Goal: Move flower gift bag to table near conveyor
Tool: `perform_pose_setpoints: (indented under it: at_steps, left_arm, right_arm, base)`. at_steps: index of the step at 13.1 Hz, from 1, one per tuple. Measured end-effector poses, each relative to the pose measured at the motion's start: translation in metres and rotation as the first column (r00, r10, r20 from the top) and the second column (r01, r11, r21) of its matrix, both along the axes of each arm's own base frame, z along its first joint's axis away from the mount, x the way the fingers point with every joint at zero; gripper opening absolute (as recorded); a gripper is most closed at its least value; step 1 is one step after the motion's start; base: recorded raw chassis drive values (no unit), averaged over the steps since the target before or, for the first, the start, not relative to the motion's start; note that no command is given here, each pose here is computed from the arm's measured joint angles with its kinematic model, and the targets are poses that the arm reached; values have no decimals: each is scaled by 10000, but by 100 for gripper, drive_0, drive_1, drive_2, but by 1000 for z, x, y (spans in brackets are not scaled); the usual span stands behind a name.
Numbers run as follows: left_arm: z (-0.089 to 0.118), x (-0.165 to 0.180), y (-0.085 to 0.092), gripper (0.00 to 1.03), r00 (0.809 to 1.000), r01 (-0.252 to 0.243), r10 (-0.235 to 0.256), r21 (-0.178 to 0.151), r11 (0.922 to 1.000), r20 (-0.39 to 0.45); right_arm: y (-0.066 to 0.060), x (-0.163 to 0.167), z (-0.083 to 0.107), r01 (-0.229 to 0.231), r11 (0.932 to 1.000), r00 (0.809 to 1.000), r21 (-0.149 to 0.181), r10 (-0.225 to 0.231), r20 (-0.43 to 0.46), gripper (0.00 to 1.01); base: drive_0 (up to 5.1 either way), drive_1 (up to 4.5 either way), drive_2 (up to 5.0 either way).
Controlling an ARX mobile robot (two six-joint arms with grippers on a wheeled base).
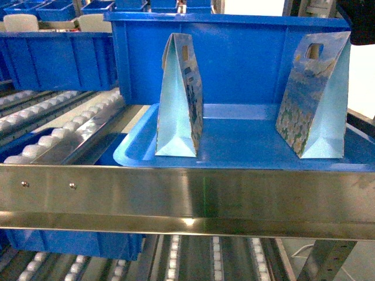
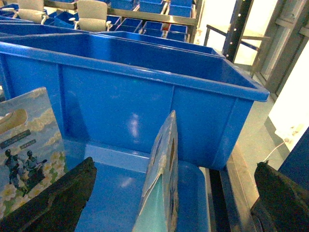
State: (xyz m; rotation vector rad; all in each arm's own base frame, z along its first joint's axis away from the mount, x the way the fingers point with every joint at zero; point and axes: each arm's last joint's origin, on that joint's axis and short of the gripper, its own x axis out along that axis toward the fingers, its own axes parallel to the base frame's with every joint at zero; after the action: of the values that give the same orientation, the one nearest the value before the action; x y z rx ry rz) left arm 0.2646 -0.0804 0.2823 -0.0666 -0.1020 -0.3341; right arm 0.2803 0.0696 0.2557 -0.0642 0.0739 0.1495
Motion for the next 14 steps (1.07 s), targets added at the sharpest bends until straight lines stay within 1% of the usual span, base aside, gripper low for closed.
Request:
perform_pose_setpoints:
  at_steps: [3,4,6,7,9,10,11,13,14]
  left_arm:
    - [0,0,0,98,10000,0,0,0,10000,0]
    - [0,0,0,98,10000,0,0,0,10000,0]
    - [0,0,0,98,10000,0,0,-1,10000,4]
    - [0,0,0,98,10000,0,0,0,10000,0]
    - [0,0,0,98,10000,0,0,-1,10000,4]
    - [0,0,0,98,10000,0,0,-2,10000,7]
    - [0,0,0,98,10000,0,0,1,10000,-4]
    - [0,0,0,98,10000,0,0,0,10000,0]
    - [0,0,0,98,10000,0,0,-1,10000,4]
  right_arm:
    - [4,19,-5,-25,9995,9978,-302,5,-665,98]
    - [5,26,-6,-35,9995,9968,-325,9,-803,98]
    - [6,39,-7,-21,9997,9940,-237,-5,-1096,98]
    - [9,49,-11,-253,9996,9873,-112,232,-1573,98]
    - [11,68,-22,-488,9985,9693,253,534,-2401,98]
    - [10,76,-23,-381,9988,9654,300,445,-2569,98]
    - [7,83,-24,-223,9990,9659,391,316,-2568,98]
    - [-3,88,-22,122,9988,9678,466,-1,-2516,98]
    - [-3,89,-22,156,9987,9699,490,-32,-2433,98]
  base:
    - [0,0,0]
    - [0,0,0]
    - [0,0,0]
    - [0,0,0]
    - [0,0,0]
    - [0,0,0]
    - [0,0,0]
    - [0,0,0]
    - [0,0,0]
